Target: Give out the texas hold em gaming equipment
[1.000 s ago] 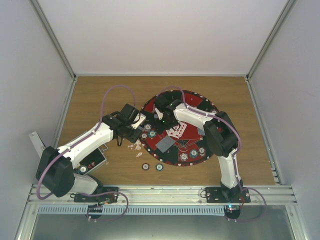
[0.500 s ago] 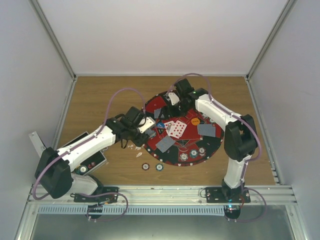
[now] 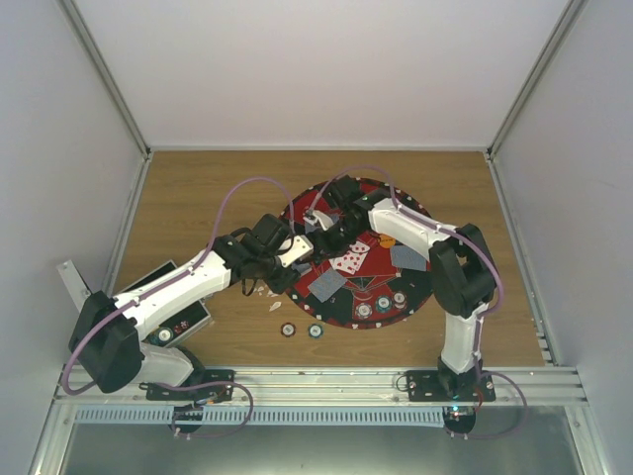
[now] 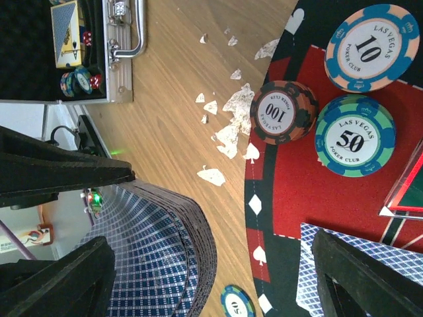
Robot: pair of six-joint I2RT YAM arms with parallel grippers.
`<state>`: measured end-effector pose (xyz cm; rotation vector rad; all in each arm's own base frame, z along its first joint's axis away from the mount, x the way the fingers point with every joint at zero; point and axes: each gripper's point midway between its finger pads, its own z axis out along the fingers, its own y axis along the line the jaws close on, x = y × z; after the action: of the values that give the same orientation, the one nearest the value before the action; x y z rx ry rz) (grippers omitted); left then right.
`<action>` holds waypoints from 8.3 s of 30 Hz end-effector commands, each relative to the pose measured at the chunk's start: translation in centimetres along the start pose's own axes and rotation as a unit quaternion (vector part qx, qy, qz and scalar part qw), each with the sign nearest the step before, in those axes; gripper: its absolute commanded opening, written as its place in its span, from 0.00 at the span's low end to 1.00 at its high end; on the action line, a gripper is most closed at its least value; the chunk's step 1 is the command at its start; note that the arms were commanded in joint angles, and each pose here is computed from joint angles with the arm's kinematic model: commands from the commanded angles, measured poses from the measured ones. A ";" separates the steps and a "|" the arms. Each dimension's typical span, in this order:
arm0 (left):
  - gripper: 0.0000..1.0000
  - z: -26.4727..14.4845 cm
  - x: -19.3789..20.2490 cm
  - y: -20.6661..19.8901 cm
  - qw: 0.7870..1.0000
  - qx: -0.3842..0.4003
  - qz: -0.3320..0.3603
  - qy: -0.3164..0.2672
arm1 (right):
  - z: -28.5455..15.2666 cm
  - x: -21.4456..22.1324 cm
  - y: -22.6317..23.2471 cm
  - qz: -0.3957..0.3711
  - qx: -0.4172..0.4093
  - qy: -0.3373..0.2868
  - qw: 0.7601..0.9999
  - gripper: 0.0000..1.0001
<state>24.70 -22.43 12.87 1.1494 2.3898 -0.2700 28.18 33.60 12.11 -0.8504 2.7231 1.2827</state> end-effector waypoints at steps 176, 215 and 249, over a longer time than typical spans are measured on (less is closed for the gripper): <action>0.54 -2.1 -1.9 0.7 0.998 -0.032 0.007 -0.057 | -0.9 -0.9 0.7 0.052 -0.158 0.017 0.986 0.31; 0.54 -2.2 -2.0 0.7 0.998 -0.033 0.008 -0.059 | -2.9 -1.3 0.3 0.062 -0.168 -0.003 0.984 0.24; 0.54 -2.2 -2.0 0.9 0.997 -0.038 0.007 -0.059 | -15.5 -2.1 -11.7 0.215 0.014 -0.255 0.943 0.00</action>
<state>25.15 -21.81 14.37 1.1176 2.3320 -0.2171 36.13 22.90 15.63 -0.2264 2.5877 1.4653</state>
